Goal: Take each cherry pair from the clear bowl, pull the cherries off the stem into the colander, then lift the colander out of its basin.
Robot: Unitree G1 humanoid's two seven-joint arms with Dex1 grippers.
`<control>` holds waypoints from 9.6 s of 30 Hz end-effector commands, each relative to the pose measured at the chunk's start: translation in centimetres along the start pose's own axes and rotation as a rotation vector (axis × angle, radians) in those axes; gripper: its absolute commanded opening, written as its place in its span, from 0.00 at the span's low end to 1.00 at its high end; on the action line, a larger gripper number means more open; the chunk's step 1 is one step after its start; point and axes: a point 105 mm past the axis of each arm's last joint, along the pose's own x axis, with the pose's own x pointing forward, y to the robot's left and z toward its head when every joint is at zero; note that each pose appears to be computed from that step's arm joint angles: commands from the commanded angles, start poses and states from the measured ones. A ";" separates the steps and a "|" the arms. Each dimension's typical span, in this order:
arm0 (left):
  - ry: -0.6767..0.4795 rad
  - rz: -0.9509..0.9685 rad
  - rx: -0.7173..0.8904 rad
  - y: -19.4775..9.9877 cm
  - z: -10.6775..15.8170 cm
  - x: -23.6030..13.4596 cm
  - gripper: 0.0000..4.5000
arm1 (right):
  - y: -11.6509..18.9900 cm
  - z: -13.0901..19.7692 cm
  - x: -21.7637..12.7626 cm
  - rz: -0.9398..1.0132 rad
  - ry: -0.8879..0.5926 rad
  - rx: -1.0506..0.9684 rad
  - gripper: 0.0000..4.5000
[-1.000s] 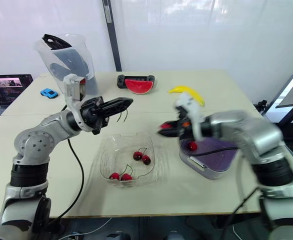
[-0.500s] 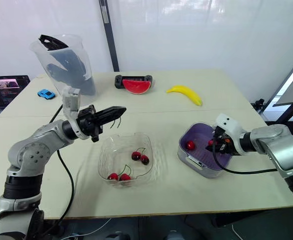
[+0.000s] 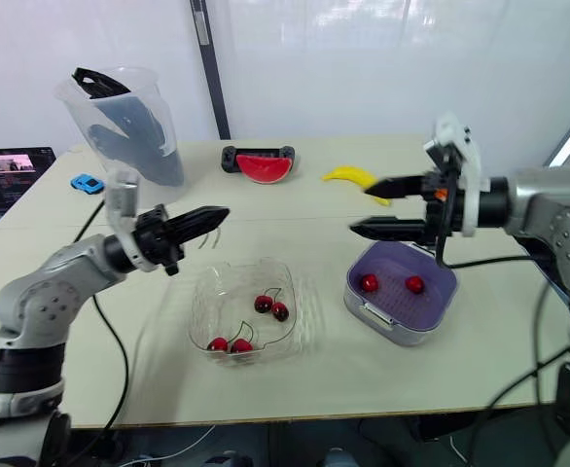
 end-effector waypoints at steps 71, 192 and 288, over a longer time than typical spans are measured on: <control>0.349 -0.021 0.225 -1.5 -1.9 -6.0 0.99 | 5.3 -6.9 13.1 0.087 0.527 -0.145 1.00; 0.494 0.004 0.247 -0.3 -4.4 -6.2 1.00 | 4.0 -12.1 21.2 -0.097 0.662 -0.056 0.48; 0.134 -0.078 0.107 1.8 3.6 3.4 0.00 | 1.4 -4.0 10.3 -0.315 0.058 -0.901 0.94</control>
